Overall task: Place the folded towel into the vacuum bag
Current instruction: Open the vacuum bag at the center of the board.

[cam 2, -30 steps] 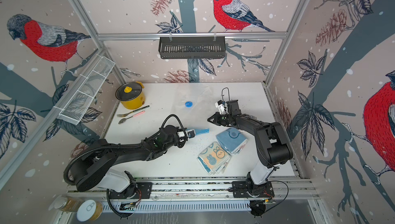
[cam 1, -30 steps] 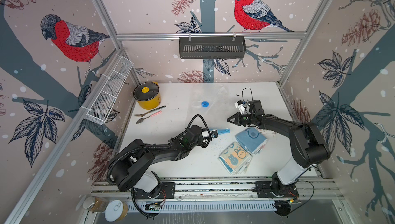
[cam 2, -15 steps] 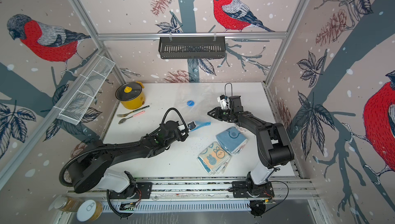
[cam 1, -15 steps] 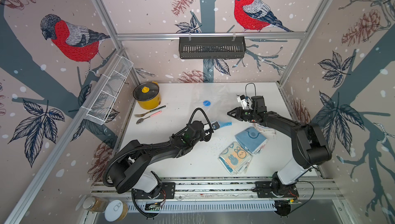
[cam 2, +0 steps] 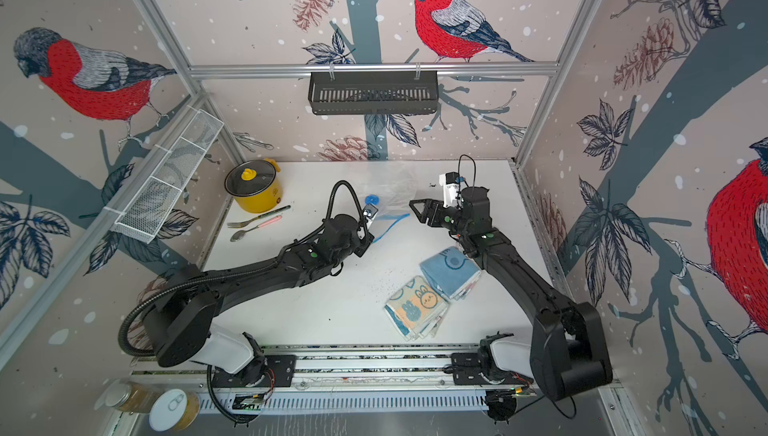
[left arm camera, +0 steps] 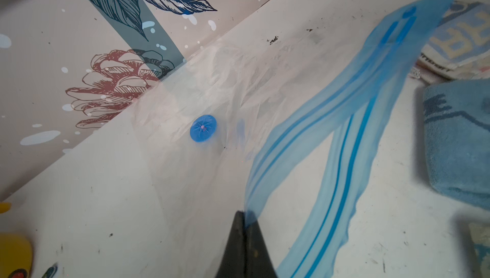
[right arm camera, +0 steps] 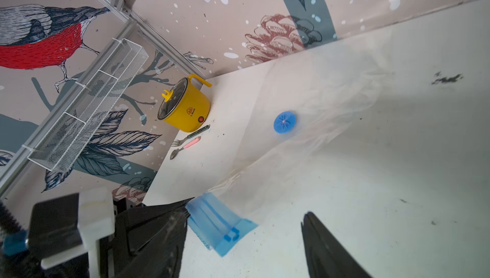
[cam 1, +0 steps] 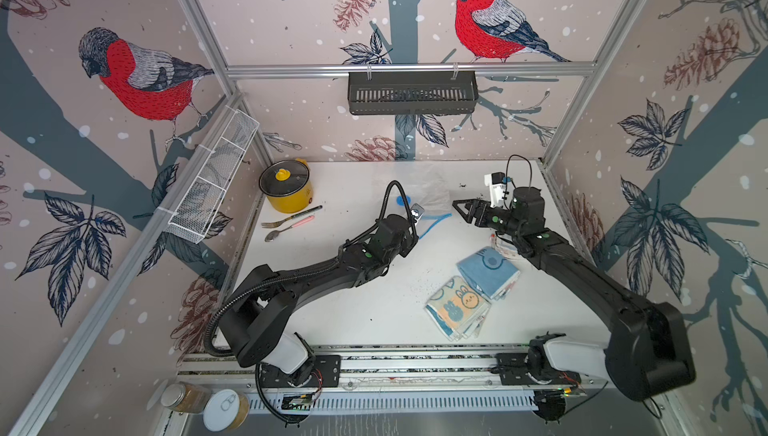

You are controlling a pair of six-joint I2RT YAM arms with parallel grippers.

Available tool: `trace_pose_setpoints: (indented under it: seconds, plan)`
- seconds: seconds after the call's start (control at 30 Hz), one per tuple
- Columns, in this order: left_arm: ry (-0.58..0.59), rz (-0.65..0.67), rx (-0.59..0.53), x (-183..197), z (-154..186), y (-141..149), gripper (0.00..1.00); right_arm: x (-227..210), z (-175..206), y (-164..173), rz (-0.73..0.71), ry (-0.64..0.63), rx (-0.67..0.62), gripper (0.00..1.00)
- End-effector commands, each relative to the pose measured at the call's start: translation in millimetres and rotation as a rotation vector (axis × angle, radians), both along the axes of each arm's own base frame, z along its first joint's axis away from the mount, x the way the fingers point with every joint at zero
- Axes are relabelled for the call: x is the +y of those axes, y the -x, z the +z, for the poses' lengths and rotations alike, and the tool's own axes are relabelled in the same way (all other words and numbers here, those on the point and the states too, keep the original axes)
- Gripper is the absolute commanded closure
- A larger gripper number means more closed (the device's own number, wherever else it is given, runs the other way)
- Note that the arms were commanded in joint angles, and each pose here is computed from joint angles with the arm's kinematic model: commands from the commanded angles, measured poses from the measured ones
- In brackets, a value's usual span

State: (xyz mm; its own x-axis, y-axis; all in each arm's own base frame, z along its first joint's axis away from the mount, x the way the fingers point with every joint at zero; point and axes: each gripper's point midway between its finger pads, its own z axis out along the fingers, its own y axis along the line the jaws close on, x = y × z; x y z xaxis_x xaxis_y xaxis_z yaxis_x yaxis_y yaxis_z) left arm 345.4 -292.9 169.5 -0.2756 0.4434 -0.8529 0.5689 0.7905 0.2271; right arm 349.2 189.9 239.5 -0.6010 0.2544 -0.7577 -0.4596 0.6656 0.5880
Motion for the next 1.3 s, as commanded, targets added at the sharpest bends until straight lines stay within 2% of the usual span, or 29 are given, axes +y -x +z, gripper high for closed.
trace_pose_setpoints:
  seconds: [0.0,0.1,0.23,0.5,0.6,0.73,0.87,1.1,1.13,1.27]
  plan:
    - [0.113,0.048,0.088,-5.7,8.6,-4.6,1.00,-6.1,11.0,2.0,-0.083,0.071,-0.117,0.28]
    - [0.166,0.056,0.105,-11.7,24.9,-10.7,1.00,2.9,9.2,11.3,-0.099,0.092,-0.145,0.23]
    - [0.207,0.041,0.111,-19.3,39.7,-12.2,1.00,26.1,1.6,12.5,-0.074,0.101,-0.139,0.22]
    - [0.241,0.053,0.109,-17.4,51.4,-10.4,1.00,62.8,-15.2,-9.2,-0.047,0.115,-0.078,0.24]
    - [0.255,0.061,0.106,-15.7,54.9,-8.6,1.00,64.4,-27.9,-20.4,-0.106,0.171,-0.034,0.27]
    - [0.277,0.077,0.087,-11.3,61.5,-8.6,1.00,55.4,-50.4,-32.0,-0.208,0.249,0.032,0.37]
    - [0.258,0.109,0.051,-6.8,63.5,-9.4,1.00,54.6,-55.8,-34.7,-0.241,0.277,0.036,0.49]
    - [0.224,0.160,0.009,0.1,63.1,-10.8,1.00,61.6,-48.4,-34.7,-0.239,0.303,0.006,0.79]
    - [0.217,0.161,0.012,0.0,60.1,-10.7,0.87,62.4,-46.2,-35.2,-0.237,0.300,0.002,0.84]
    - [0.187,0.149,0.042,-1.1,42.7,-7.1,0.56,68.3,-41.5,-35.3,-0.215,0.291,-0.006,0.95]
